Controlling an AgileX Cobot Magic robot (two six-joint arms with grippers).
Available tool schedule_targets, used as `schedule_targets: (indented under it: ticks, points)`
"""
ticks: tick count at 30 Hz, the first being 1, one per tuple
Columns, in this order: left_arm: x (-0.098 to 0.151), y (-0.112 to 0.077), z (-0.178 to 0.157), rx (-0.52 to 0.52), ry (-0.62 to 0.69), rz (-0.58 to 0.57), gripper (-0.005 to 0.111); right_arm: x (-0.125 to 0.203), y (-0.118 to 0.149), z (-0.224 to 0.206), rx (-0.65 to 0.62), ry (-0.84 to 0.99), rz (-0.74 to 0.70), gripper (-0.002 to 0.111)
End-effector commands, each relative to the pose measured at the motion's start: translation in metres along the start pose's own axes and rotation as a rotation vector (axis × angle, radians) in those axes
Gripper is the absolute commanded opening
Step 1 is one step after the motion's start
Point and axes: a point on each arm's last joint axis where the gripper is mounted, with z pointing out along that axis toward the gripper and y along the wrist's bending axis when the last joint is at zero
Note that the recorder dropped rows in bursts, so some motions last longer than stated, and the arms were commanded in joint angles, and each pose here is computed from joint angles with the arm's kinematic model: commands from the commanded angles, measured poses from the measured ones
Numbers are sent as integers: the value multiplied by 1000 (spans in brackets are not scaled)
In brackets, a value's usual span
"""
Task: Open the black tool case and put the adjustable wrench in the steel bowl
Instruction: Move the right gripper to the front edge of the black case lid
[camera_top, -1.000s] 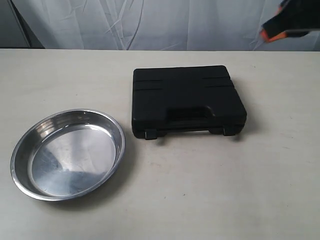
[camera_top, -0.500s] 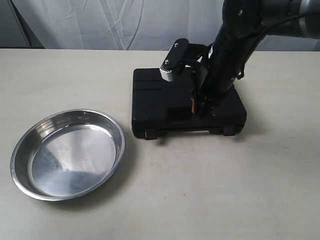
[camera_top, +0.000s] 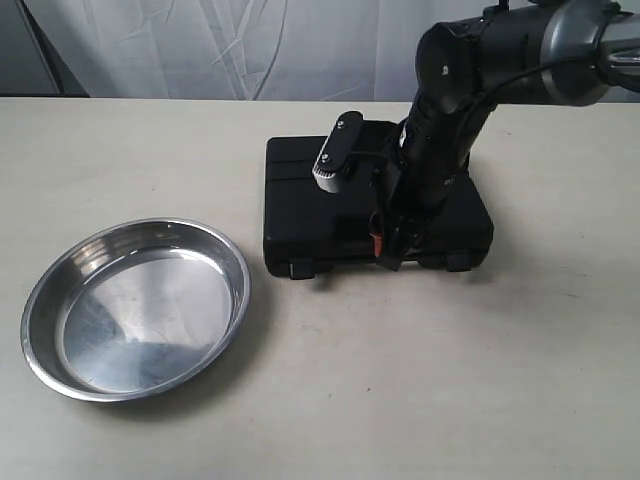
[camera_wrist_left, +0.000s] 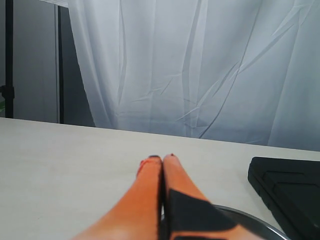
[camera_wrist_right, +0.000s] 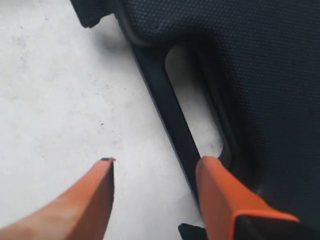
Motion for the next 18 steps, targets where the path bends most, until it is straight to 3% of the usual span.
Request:
schedule_targets:
  ticks: [1, 12, 14, 18]
  points:
    - [1, 0, 0, 5, -3, -1, 0, -2, -3, 10, 15, -5, -19, 49]
    - [1, 0, 0, 5, -3, -1, 0, -3, -9, 48, 20, 7, -21, 47]
    - [1, 0, 0, 5, -3, -1, 0, -3, -9, 51, 17, 11, -20, 40]
    - [1, 0, 0, 5, -3, -1, 0, 0, -7, 55, -12, 40, -19, 8]
